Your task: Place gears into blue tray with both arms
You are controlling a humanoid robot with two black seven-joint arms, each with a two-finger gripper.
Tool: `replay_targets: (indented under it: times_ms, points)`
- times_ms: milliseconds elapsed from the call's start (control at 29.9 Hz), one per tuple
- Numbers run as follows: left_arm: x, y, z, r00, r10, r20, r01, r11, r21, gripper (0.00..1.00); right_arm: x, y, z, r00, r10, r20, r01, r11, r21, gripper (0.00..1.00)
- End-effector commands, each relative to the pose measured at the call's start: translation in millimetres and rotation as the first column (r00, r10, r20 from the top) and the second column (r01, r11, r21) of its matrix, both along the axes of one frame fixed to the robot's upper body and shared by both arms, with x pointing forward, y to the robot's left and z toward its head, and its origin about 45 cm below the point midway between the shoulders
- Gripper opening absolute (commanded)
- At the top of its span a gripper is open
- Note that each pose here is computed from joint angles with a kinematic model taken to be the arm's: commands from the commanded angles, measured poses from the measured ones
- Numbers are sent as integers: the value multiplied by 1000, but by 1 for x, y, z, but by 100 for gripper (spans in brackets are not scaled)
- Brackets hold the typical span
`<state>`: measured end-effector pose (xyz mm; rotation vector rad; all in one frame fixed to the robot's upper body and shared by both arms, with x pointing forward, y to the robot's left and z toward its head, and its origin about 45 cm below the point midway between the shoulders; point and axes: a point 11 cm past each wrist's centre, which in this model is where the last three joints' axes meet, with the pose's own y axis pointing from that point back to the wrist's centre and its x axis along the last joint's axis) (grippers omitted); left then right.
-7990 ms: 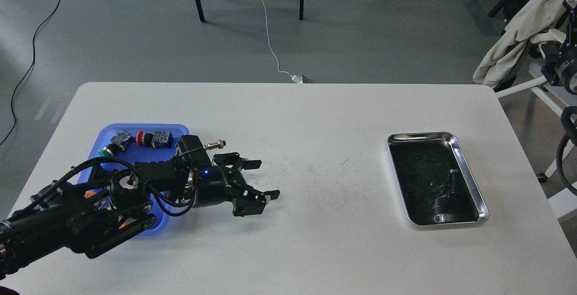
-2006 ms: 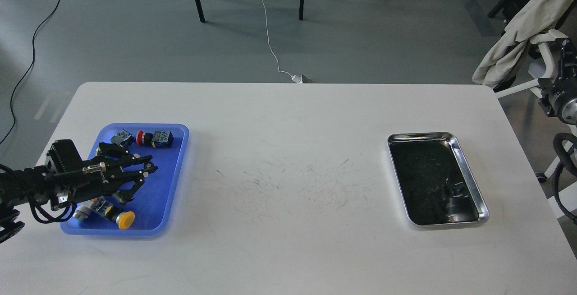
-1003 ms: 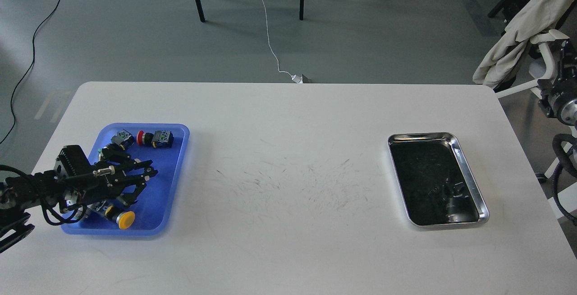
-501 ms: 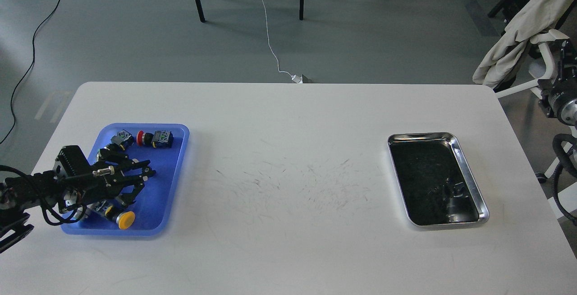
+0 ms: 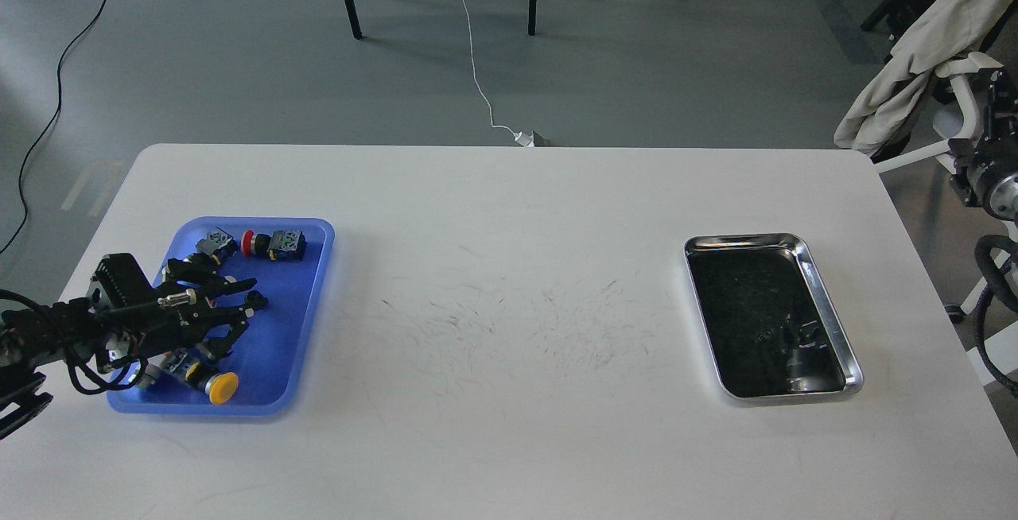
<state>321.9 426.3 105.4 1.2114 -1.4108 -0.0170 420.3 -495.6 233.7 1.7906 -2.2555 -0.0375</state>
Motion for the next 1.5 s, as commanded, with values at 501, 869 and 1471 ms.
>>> replay_targets:
  times_ms: [501, 869, 1471]
  points:
    - [51, 0, 69, 952, 274, 139, -217, 920, -326, 75, -3, -1, -3, 1000, 6, -13, -6, 1000, -11, 99]
    - [90, -22, 119, 857, 508, 91, -309, 646, -698, 88, -2, 16, -4, 996, 76, -48, -76, 997, -13, 99]
    - [140, -74, 168, 791, 435, -430, -458, -46, -888, 91, -30, 85, 9, 840, 446, -308, -524, 812, -255, 99]
